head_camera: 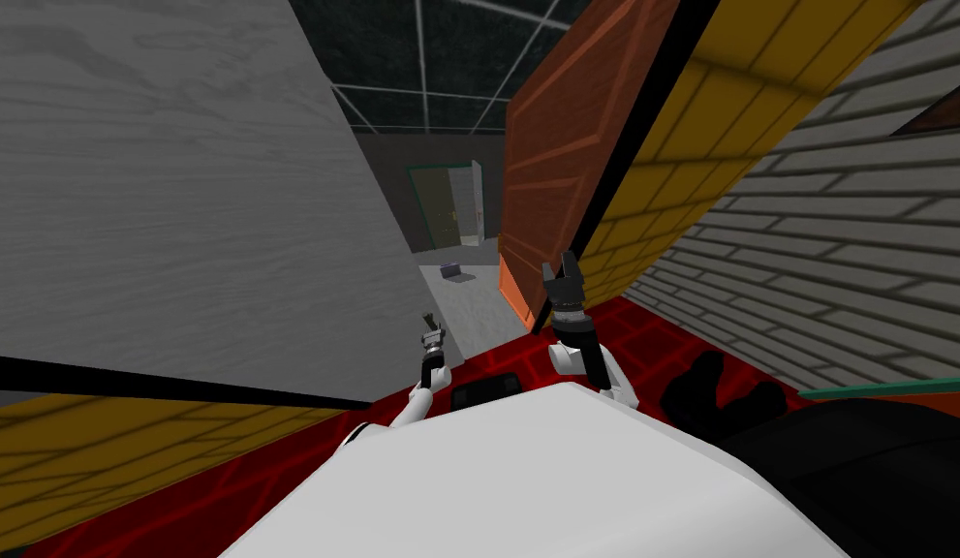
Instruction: Push the door open
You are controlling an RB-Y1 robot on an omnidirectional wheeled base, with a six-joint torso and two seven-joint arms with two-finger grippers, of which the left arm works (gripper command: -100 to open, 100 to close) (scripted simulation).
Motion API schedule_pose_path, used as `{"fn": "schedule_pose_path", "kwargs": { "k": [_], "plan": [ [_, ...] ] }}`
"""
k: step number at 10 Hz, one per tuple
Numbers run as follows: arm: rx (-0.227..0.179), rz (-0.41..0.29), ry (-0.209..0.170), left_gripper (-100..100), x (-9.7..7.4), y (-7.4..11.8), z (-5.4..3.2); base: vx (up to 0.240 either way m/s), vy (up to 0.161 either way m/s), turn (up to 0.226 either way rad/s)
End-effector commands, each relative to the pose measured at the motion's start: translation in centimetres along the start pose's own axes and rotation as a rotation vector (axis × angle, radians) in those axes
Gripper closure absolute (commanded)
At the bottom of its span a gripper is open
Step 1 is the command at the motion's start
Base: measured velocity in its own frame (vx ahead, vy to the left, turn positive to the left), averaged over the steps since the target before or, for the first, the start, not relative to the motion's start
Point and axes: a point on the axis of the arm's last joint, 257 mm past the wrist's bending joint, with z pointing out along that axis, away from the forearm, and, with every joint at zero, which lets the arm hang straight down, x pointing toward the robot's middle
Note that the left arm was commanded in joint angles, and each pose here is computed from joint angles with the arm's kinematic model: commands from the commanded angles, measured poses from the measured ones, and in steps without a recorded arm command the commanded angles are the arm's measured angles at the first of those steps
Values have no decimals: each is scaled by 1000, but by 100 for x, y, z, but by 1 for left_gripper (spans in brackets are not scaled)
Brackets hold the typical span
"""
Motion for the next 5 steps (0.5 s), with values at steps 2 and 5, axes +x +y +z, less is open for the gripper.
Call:
{"fn": "schedule_pose_path", "kwargs": {
  "k": [2, 5],
  "plan": [
    [0, 0, 0, 100, -2, -3, -2, -21, 2, -13],
    [0, 0, 0, 100, -2, -3, -2, 0, 0, 0]
  ]
}}
